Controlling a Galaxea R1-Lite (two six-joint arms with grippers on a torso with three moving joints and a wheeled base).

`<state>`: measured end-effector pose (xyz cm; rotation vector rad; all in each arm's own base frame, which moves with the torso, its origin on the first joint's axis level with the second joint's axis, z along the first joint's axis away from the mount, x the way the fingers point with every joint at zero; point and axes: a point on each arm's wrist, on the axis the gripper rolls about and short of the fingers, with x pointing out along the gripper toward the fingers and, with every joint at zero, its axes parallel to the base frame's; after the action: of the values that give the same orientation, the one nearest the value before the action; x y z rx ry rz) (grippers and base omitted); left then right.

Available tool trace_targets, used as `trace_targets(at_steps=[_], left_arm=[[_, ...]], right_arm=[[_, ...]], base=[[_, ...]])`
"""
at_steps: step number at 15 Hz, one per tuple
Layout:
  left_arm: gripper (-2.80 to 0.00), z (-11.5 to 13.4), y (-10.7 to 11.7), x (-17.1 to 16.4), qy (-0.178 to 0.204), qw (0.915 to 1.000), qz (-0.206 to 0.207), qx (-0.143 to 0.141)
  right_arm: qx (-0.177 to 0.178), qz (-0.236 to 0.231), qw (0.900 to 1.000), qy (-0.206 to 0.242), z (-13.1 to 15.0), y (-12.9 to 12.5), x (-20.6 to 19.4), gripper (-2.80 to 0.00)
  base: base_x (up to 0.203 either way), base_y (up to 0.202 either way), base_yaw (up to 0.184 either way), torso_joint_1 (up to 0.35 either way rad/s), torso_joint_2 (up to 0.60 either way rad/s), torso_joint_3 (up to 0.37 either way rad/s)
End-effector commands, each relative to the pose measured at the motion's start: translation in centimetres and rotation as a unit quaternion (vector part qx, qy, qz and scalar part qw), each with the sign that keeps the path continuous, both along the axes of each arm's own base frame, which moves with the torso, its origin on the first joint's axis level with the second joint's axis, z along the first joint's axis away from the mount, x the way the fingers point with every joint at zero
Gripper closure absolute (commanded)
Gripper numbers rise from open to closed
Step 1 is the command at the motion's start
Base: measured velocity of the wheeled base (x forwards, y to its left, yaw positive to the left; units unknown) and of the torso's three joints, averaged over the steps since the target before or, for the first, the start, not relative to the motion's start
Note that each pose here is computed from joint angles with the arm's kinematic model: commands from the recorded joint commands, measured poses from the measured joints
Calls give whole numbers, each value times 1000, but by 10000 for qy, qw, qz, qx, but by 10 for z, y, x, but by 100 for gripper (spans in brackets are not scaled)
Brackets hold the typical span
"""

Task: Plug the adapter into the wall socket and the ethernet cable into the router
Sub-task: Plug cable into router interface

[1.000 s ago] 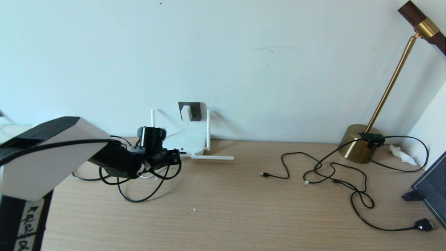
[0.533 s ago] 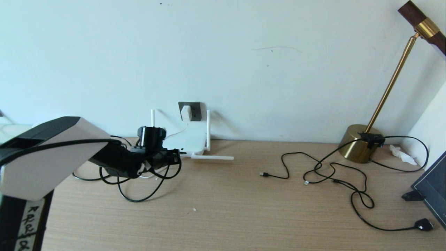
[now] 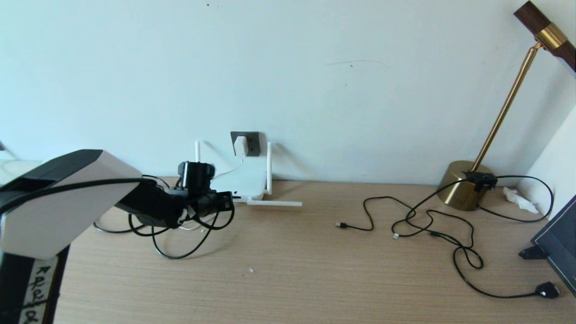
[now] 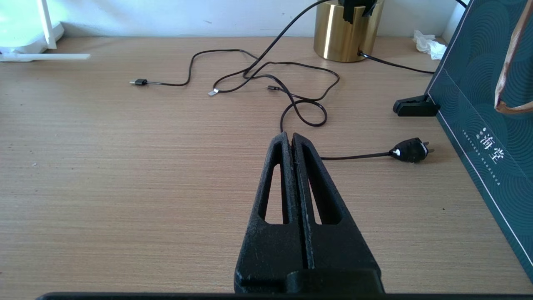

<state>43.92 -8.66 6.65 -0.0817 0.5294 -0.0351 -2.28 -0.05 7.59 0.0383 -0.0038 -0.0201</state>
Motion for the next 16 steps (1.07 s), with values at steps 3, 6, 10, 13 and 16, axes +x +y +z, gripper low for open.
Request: trace_targets(at_steps=[3, 6, 10, 13, 16], left_arm=[[0, -1, 0, 2, -29, 10000, -26, 63], [0, -1, 1, 2, -36, 10000, -17, 69], [0, -2, 2, 4, -29, 10000, -13, 77], [0, -4, 2, 4, -15, 10000, -13, 80], [0, -5, 2, 4, -7, 10000, -13, 81]], right_arm=[[0, -6, 10000, -6, 0, 0, 0, 0], [0, 0, 10000, -6, 0, 0, 0, 0], [0, 1, 10000, -6, 0, 0, 0, 0], [0, 1, 10000, -6, 0, 0, 0, 0], [0, -6, 10000, -6, 0, 0, 0, 0]], base=[[0, 0, 0, 0, 0, 0], [0, 0, 0, 0, 0, 0], [0, 0, 0, 0, 0, 0], [0, 0, 0, 0, 0, 0], [0, 0, 0, 0, 0, 0]])
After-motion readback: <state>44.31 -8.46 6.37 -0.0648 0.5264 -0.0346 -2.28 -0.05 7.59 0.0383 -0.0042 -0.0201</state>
